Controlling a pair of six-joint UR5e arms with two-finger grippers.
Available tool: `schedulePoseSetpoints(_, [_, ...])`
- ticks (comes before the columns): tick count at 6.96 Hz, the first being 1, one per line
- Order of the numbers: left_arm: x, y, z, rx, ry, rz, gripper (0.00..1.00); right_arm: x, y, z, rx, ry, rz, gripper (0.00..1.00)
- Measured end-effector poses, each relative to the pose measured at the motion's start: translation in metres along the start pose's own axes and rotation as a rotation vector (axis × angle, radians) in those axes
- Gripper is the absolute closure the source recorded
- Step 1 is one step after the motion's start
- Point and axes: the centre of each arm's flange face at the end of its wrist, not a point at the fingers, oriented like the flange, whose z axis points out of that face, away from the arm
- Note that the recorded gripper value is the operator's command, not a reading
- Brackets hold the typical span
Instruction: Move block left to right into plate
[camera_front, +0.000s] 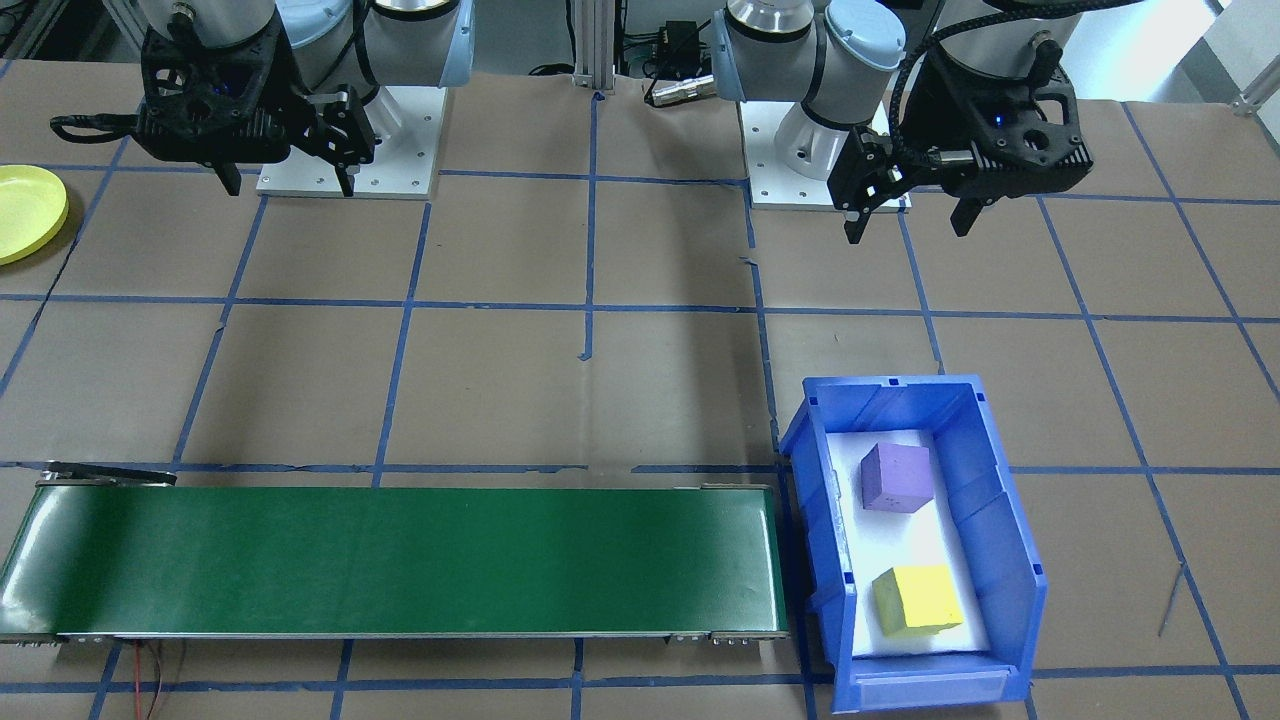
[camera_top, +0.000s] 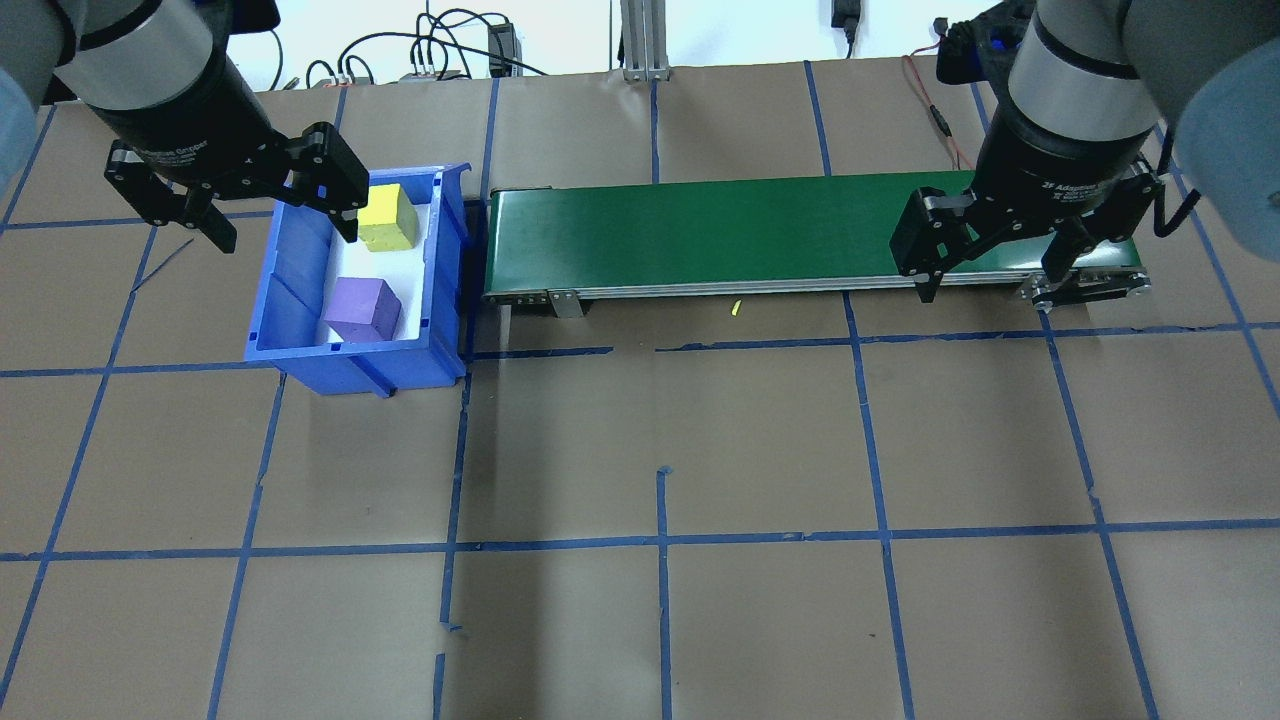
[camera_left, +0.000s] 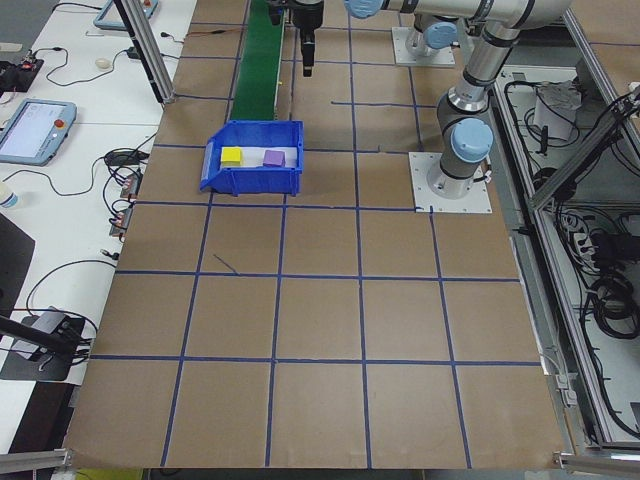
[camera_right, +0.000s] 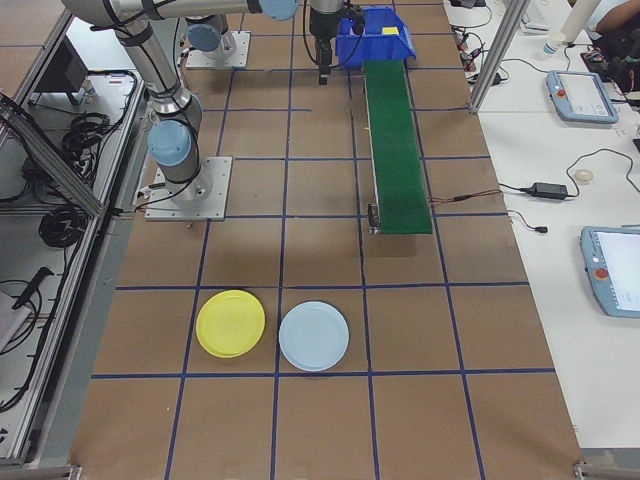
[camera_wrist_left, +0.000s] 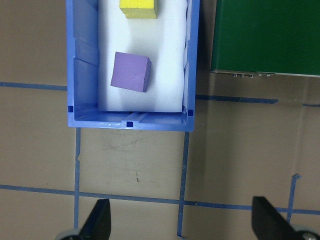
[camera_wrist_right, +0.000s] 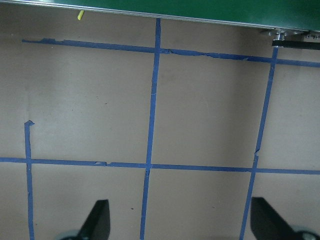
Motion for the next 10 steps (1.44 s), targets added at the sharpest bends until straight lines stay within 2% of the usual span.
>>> schedulePoseSetpoints(3, [-0.002,-0.001,0.002,-0.003,0.001,-0.002,0.0,0.0,0.0,0.0,0.001,-0.013,-0.001,0.0])
schedulePoseSetpoints(5, [-0.01,-0.012,0.014,-0.015,0.001,-0.006,0.0,0.003,-0.003,-0.001,0.021,-0.006,-0.006,0.0])
schedulePoseSetpoints(6, [-0.02,-0.033,0.037,-0.013,0.007,-0.005,0.0,0.003,-0.004,0.0,0.026,-0.009,-0.007,0.0])
schedulePoseSetpoints(8, [-0.033,-0.097,0.116,0.008,0.006,0.006,0.0,0.002,-0.006,0.004,0.022,-0.016,-0.007,0.0])
schedulePoseSetpoints(9, [-0.039,-0.12,0.149,0.021,0.003,0.034,0.0,0.002,-0.007,0.004,0.023,-0.017,-0.006,0.0])
schedulePoseSetpoints(10, [-0.043,-0.13,0.175,0.016,0.004,0.055,0.0,0.003,-0.006,0.003,0.024,-0.017,-0.004,0.0])
